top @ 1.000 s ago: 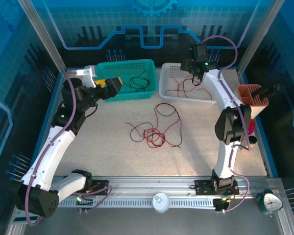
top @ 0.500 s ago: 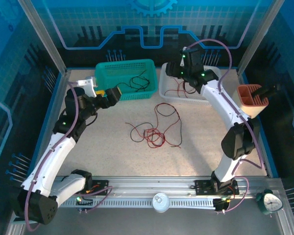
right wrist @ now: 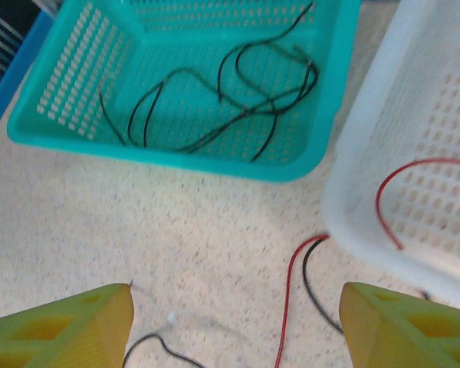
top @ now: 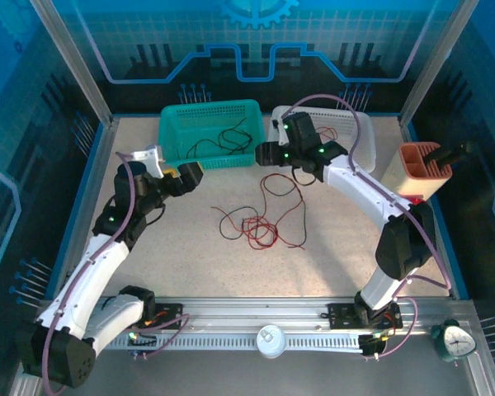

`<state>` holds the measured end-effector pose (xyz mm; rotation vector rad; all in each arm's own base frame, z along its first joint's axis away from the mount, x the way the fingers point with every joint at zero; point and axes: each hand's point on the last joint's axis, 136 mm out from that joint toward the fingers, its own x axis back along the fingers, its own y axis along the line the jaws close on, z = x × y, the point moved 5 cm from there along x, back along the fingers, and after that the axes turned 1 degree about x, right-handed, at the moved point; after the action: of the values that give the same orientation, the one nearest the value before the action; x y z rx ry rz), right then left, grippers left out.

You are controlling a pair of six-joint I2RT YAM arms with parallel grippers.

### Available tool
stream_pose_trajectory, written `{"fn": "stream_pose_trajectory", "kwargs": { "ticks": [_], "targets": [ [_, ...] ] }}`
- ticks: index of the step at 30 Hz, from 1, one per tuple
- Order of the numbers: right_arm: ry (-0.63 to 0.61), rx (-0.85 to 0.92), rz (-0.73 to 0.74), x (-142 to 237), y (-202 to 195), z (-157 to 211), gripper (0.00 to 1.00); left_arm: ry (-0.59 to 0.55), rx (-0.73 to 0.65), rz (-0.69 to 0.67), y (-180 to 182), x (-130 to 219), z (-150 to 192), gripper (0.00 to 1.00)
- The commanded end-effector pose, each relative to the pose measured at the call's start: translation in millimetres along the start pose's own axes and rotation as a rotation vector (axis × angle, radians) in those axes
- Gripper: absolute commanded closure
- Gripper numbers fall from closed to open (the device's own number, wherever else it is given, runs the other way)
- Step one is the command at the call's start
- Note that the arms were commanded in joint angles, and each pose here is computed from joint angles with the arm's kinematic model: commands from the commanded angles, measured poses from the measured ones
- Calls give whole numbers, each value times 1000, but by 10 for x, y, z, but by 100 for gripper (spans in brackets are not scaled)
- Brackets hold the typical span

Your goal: Untangle the cables

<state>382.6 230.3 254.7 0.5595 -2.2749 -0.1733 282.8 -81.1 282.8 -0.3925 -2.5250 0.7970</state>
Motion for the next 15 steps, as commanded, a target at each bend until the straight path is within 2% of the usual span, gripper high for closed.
{"fn": "stream_pose_trajectory", "kwargs": {
  "ticks": [1, 8, 15],
  "targets": [
    [21, 47, -68, 31, 165, 140, 29, 31, 67, -8, 63, -9, 136, 1],
    [113, 94, -89, -135, 250, 513, 30, 83, 180, 2, 172, -90, 350, 1],
    [175, 86, -48, -257, 154, 747, 32, 121, 244, -9, 259, -169, 524, 1]
  ]
}}
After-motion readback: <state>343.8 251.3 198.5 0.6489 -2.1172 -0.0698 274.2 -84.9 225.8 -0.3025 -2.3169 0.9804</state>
